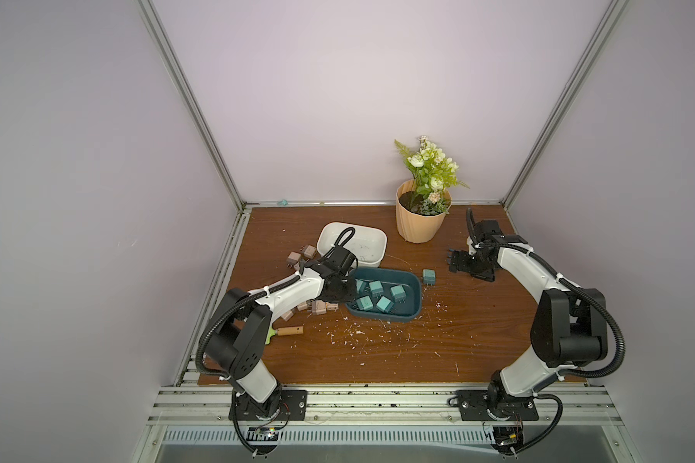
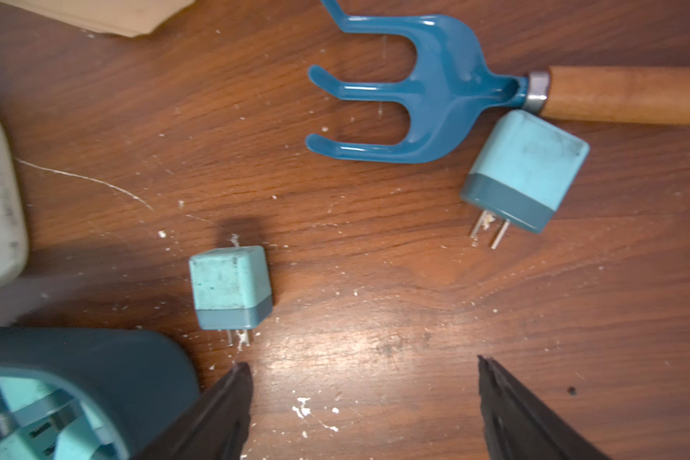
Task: Place the plugs by color into the storage box
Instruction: Move the storage box to the center of the board, then pick up the plug from the center of the board.
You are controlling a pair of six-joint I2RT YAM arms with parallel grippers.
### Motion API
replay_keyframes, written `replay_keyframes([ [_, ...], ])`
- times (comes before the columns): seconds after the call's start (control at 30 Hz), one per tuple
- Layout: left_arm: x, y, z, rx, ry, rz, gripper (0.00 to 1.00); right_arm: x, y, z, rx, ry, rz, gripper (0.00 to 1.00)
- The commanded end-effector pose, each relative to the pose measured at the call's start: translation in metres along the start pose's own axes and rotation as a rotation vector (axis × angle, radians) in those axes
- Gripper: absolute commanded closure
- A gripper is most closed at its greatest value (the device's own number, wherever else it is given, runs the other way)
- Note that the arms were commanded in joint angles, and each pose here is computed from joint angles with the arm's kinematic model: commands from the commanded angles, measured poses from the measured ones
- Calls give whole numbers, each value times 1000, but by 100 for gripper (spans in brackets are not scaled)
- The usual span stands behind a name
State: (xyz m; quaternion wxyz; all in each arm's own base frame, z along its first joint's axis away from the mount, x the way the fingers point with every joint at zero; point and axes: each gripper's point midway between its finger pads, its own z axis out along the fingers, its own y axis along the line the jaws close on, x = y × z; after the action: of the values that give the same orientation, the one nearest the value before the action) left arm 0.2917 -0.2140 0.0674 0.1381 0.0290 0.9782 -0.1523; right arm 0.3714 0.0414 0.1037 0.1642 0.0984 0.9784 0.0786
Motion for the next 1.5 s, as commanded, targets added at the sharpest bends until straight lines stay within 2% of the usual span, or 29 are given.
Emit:
replay_keyframes([
  [0.0, 17, -4, -9, -5, 22, 9, 83, -18, 22, -4, -78, -46, -24, 9],
  [0.23, 65, -19, -10, 0, 90, 26, 93, -13, 51, 11, -94, -32, -85, 10],
  [0.4, 95, -15, -11, -14, 122, -7, 94, -8, 64, 25, -107, -13, -101, 10],
  [0.8, 90, 3, -17, -117, 79, -170, 93, 9, 86, 66, -73, 72, -174, 10],
  [0.97, 83, 3, -15, -159, 81, -242, 90, 17, 93, 80, -48, 99, -208, 18],
  [1.03, 81, 5, -15, -180, 88, -263, 86, 17, 93, 83, -38, 102, -211, 25],
  [1.23, 77, 4, -22, -166, 77, -270, 48, 13, 94, 82, -29, 96, -214, 48],
  [1.33, 64, 9, -38, -191, 25, -274, 43, 10, 95, 74, -27, 84, -217, 51],
  [1.47, 36, 26, -71, -222, -96, -320, 32, 0, 97, 49, -24, 42, -227, 52],
])
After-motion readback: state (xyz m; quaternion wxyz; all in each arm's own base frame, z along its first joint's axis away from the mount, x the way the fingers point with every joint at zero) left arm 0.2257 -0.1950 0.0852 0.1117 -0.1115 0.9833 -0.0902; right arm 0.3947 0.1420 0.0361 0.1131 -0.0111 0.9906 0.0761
